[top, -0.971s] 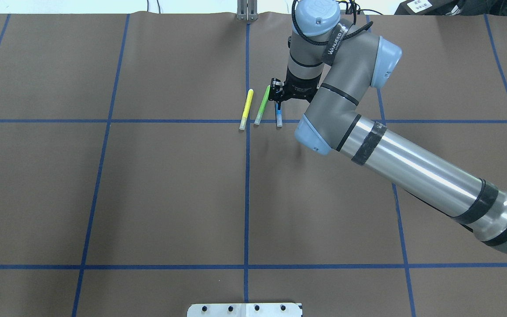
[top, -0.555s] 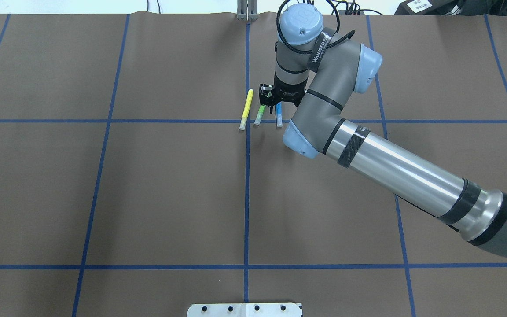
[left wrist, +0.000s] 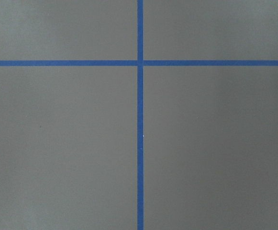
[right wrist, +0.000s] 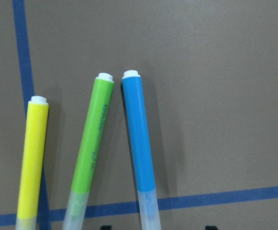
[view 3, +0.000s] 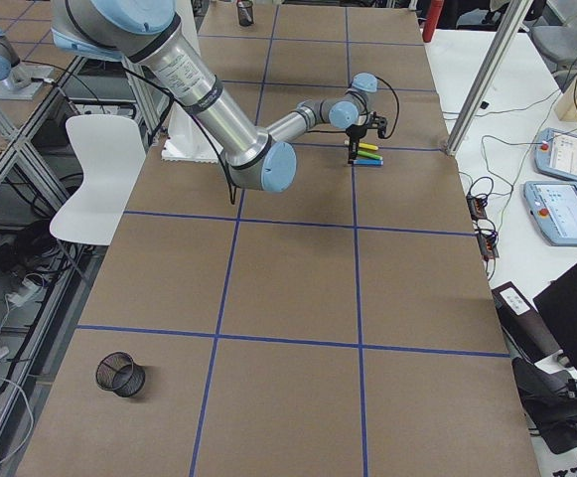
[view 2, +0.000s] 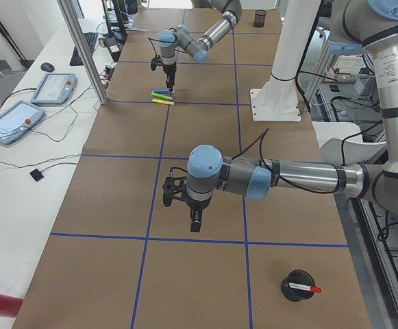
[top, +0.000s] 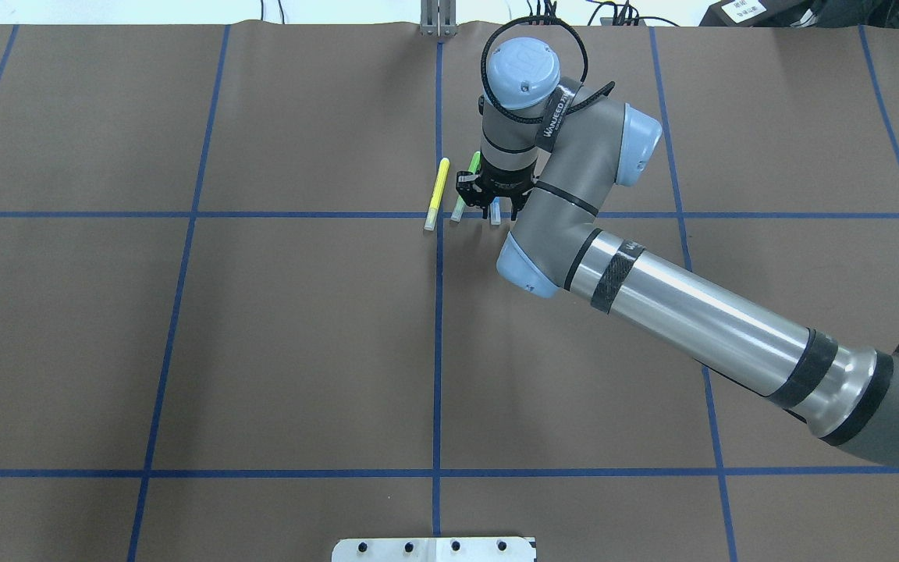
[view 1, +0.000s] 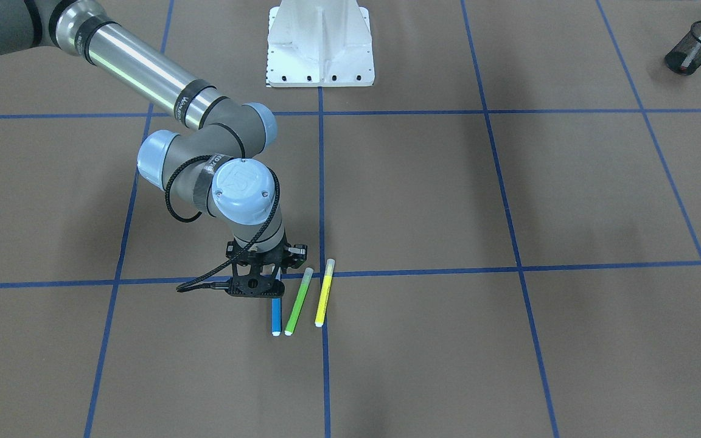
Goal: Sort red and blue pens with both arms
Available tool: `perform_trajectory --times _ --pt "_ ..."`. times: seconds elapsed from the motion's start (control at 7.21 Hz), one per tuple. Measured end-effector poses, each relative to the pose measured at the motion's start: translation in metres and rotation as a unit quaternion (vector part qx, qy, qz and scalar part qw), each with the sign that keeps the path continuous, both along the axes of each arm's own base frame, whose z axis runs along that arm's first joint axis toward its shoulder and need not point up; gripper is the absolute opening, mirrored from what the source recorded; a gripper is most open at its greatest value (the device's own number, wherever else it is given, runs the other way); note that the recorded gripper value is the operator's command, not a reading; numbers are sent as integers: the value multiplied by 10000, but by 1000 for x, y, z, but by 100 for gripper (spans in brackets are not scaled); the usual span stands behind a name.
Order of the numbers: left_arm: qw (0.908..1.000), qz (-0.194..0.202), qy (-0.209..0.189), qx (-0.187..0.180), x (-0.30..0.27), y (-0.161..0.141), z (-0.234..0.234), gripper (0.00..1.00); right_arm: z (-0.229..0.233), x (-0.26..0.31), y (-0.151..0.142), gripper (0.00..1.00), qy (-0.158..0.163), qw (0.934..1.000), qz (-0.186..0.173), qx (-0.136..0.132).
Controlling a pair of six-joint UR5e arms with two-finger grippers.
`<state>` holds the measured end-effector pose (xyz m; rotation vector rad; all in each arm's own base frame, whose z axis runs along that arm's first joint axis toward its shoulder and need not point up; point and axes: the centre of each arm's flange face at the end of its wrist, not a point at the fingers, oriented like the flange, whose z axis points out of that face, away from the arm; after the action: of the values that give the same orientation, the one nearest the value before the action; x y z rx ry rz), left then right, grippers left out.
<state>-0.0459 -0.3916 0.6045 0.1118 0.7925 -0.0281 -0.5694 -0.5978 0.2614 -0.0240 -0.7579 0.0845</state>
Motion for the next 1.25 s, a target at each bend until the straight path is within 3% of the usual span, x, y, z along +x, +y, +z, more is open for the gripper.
perform_trajectory --times 0.83,0.97,1.11,1.25 --pt "10000 68 -8 71 0 0 3 100 11 -11 5 44 -30 10000 -67 29" --pt "10000 68 -8 72 0 0 3 100 13 -13 5 30 -27 10000 -77 27" --pt "9999 68 -8 75 0 0 3 100 14 -14 6 2 -23 10000 -84 23" --pt "9999 68 -7 78 0 0 3 100 13 -14 6 0 -29 10000 -84 24"
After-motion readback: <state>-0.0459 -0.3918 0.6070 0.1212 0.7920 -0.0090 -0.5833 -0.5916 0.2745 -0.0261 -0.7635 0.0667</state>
